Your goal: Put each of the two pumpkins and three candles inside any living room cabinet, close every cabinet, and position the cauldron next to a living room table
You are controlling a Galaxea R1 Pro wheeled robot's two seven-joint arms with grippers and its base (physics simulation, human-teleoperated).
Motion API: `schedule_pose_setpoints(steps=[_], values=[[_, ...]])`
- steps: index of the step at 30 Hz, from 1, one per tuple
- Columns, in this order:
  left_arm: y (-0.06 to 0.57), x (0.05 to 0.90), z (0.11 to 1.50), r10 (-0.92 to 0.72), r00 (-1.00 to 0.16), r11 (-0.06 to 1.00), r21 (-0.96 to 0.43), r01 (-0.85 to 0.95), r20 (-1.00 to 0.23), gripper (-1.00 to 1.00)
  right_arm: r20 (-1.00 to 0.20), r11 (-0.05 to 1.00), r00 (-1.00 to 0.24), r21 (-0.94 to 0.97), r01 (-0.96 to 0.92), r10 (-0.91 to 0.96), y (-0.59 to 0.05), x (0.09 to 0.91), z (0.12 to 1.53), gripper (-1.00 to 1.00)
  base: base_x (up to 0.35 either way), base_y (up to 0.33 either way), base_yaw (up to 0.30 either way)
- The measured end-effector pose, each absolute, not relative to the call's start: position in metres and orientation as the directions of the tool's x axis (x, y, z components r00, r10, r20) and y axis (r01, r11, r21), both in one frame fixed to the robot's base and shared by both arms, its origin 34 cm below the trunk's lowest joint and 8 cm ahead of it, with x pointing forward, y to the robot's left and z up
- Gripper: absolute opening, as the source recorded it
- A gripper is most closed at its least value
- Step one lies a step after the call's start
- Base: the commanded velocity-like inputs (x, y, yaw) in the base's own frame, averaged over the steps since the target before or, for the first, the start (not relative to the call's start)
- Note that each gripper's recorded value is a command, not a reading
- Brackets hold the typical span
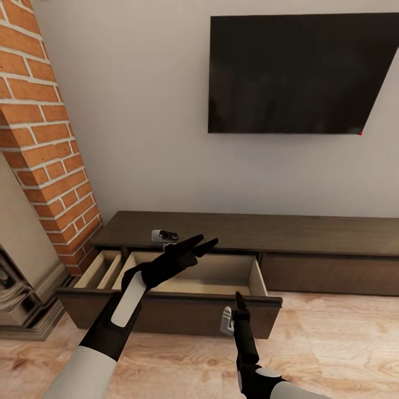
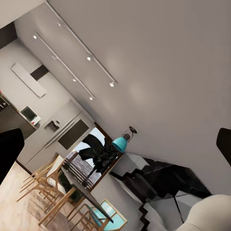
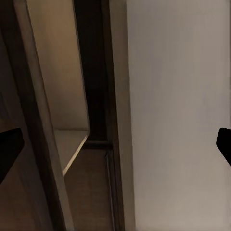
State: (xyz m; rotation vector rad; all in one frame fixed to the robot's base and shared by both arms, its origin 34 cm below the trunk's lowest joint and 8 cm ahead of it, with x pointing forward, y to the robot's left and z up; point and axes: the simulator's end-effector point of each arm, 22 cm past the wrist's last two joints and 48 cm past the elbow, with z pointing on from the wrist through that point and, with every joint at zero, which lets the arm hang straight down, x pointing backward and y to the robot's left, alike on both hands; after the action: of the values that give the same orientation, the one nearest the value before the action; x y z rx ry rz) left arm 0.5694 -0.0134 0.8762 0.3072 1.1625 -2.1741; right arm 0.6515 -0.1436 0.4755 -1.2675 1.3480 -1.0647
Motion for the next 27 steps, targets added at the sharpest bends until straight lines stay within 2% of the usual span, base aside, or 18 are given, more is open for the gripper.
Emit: schedule_pose_setpoints(steps=[27], values=[[-0.013, 0.582, 0.933, -0.43, -0.766, -0.4, -0.66, 0.636, -0.478, 1.0, -0.082, 0.08, 0.004, -0.985, -0.154, -0.997, -0.144, 0.664, 0.533, 1.0, 0.0, 0.0, 0.0]])
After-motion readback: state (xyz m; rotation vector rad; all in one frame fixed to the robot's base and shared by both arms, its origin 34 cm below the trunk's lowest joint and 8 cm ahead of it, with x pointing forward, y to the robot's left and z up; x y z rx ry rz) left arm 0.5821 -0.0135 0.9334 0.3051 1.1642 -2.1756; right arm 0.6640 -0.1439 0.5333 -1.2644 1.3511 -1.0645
